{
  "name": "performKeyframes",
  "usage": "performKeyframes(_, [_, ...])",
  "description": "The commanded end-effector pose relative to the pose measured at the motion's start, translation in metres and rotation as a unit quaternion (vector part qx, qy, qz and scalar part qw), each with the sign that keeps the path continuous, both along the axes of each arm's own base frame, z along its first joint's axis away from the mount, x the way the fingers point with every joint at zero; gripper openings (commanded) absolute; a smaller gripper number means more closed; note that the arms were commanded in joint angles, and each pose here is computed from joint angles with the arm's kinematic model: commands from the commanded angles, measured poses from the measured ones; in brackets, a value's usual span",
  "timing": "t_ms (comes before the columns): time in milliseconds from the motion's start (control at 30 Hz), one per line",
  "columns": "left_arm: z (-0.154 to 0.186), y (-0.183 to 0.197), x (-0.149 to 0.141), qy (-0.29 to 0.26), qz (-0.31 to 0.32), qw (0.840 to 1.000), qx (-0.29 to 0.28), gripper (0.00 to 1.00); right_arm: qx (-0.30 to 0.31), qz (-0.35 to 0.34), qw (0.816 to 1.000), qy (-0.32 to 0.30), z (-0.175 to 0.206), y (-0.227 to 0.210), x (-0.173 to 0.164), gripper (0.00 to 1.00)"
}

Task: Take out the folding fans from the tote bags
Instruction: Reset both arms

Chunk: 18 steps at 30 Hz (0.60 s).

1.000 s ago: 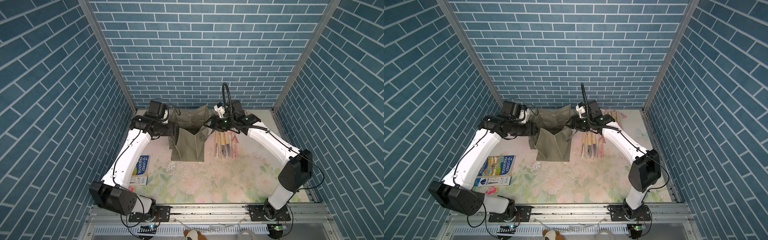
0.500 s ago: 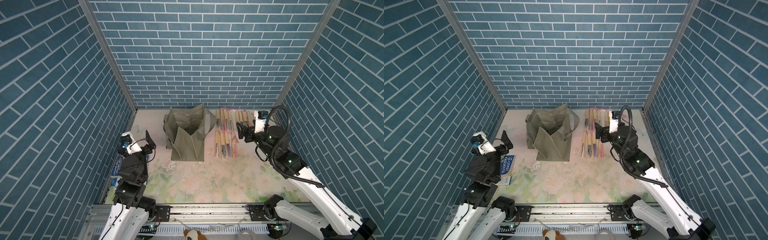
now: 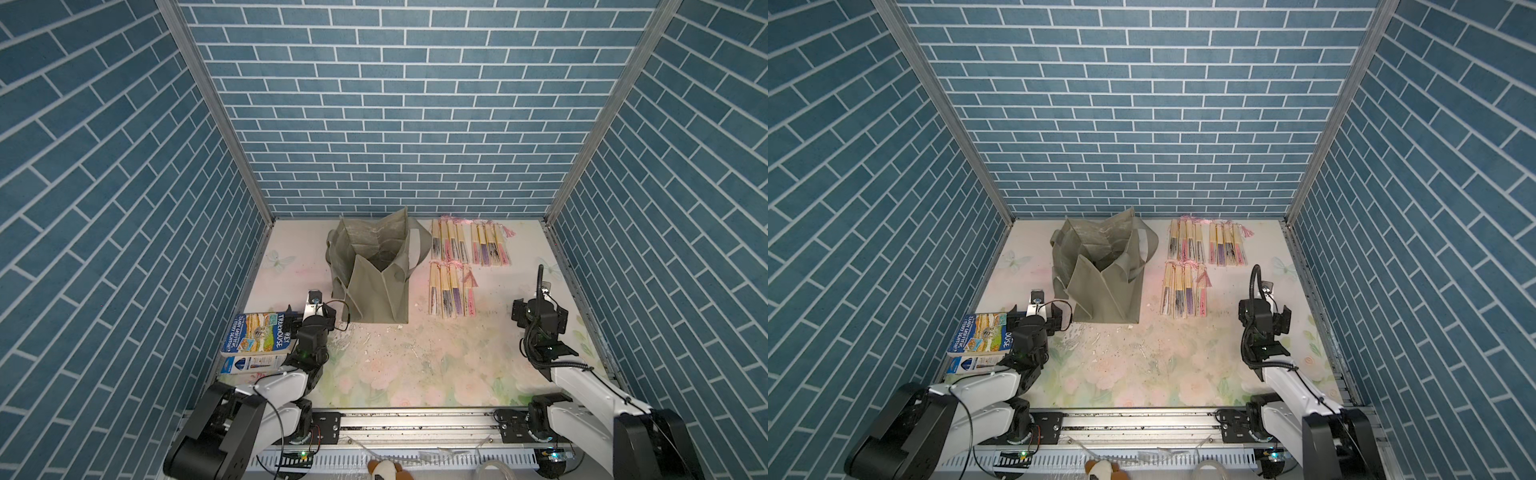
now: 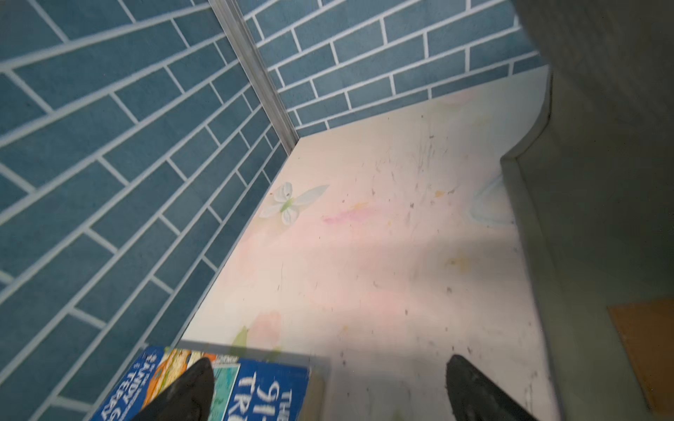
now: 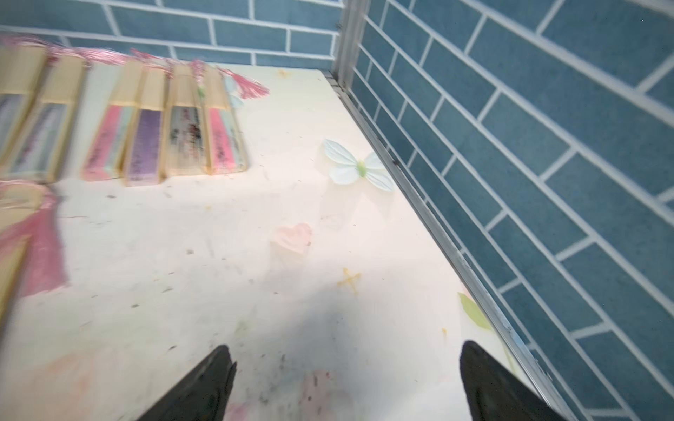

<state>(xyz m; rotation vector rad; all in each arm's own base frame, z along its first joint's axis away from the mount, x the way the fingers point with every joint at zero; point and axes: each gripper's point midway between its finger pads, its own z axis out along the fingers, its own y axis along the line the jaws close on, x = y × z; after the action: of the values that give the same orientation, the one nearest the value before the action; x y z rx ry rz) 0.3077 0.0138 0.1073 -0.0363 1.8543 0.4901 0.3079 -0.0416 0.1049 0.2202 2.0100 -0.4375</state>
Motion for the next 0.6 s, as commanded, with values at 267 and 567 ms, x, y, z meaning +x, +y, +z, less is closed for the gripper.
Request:
performKeyframes(267, [0.003, -0.006, 0.056, -0.062, -0.061, 0.995, -0.053, 1.0, 0.068, 0.094, 0.988, -0.1, -0.006, 0.006, 0.072, 0.85])
performKeyframes(567, [-0.013, 0.0, 0.086, 0.018, -0.082, 0.991, -0.107, 1.0, 0.078, 0.086, 0.992, -0.057, -0.015, 0.003, 0.083, 0.99])
